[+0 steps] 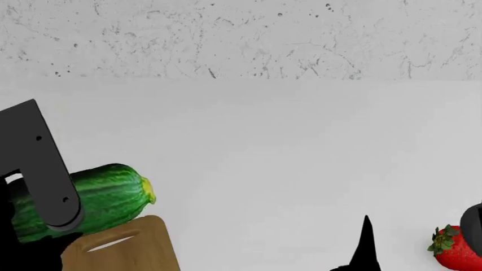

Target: Clear the non-vegetable object off the cutting board and place the vegetables onto it.

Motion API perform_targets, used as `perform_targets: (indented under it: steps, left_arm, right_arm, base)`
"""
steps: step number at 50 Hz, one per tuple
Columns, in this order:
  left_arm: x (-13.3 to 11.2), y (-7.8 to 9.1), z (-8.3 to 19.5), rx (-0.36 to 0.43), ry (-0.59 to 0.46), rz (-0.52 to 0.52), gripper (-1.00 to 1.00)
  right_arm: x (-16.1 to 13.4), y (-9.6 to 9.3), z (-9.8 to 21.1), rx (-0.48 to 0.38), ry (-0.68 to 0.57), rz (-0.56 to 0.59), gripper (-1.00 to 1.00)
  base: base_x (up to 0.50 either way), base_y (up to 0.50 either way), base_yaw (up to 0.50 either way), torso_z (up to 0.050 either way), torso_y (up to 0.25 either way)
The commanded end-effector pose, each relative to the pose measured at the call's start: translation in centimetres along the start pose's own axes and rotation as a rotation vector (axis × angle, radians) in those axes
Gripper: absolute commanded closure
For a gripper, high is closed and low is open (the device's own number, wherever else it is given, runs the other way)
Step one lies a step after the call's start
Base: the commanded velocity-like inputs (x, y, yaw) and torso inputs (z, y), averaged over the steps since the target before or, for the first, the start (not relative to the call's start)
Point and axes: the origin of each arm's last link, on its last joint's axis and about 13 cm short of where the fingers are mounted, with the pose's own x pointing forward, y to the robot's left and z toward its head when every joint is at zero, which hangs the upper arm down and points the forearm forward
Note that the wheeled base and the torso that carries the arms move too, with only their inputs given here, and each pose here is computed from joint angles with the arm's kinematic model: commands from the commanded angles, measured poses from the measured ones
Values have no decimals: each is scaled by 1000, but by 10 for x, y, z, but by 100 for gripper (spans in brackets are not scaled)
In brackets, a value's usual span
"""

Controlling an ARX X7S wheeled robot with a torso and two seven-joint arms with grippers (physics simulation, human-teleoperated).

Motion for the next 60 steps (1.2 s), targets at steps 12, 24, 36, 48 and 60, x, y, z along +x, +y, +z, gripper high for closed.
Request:
perform_targets:
  steps: [12,24,36,48,60]
  left_arm:
    - [11,-12,-1,-25,-40,-35,100]
    - [28,-18,-14,-44,-3,-50,100]
    - [34,-24,-21,-52,17,-67,100]
    - [32,-30,-21,-39,17,-82,-100]
    - [8,-27,-11,-19,-26,-59,-100]
  right_arm:
    - [1,1,-3,7,-30,28,-100]
    - [0,0,-4,11,-29,20,-100]
    - [-3,-1,-5,12,-31,14,-100]
    - [-4,-1,-4,14,-33,7,-100]
    - [-5,-1,-2,10,-42,9,-100]
  base:
    - [0,0,0,0,1]
    - [0,0,0,0,1]
    - [0,0,0,0,1]
    - [2,0,-1,0,0]
    - [0,0,0,0,0]
